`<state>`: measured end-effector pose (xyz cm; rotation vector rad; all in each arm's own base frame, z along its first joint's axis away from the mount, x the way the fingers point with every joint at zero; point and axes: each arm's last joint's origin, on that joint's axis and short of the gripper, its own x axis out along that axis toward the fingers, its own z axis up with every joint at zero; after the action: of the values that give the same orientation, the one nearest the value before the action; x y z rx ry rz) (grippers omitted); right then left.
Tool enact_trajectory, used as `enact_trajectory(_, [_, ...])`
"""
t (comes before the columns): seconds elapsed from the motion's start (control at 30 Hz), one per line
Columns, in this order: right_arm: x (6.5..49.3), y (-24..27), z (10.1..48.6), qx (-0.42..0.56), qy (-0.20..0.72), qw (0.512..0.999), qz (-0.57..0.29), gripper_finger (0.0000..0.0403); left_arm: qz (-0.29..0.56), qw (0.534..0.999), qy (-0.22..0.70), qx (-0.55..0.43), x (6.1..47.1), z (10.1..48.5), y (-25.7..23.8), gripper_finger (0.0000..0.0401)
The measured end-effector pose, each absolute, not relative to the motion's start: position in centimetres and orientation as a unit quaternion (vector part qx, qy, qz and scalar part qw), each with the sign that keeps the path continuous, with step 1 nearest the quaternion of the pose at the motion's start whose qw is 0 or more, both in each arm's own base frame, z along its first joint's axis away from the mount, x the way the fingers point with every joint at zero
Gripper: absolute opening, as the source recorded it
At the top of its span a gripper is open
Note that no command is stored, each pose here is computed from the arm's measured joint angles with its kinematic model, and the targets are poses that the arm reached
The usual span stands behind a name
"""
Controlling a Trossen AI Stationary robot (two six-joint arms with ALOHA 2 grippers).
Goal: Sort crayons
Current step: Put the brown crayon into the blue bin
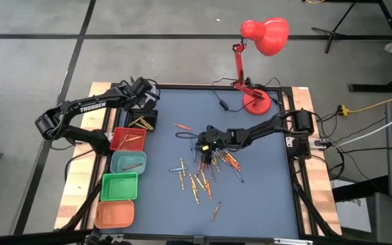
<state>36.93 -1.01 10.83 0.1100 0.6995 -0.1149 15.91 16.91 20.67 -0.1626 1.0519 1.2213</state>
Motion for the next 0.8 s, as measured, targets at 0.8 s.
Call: enact_trajectory(0.8, [36.75, -0.72, 10.67, 0.03, 0.353, 0.929, -0.103, 0.0113, 0.547, 0.689, 0.469, -0.074, 15.91, 20.67, 16.91, 0.0083])
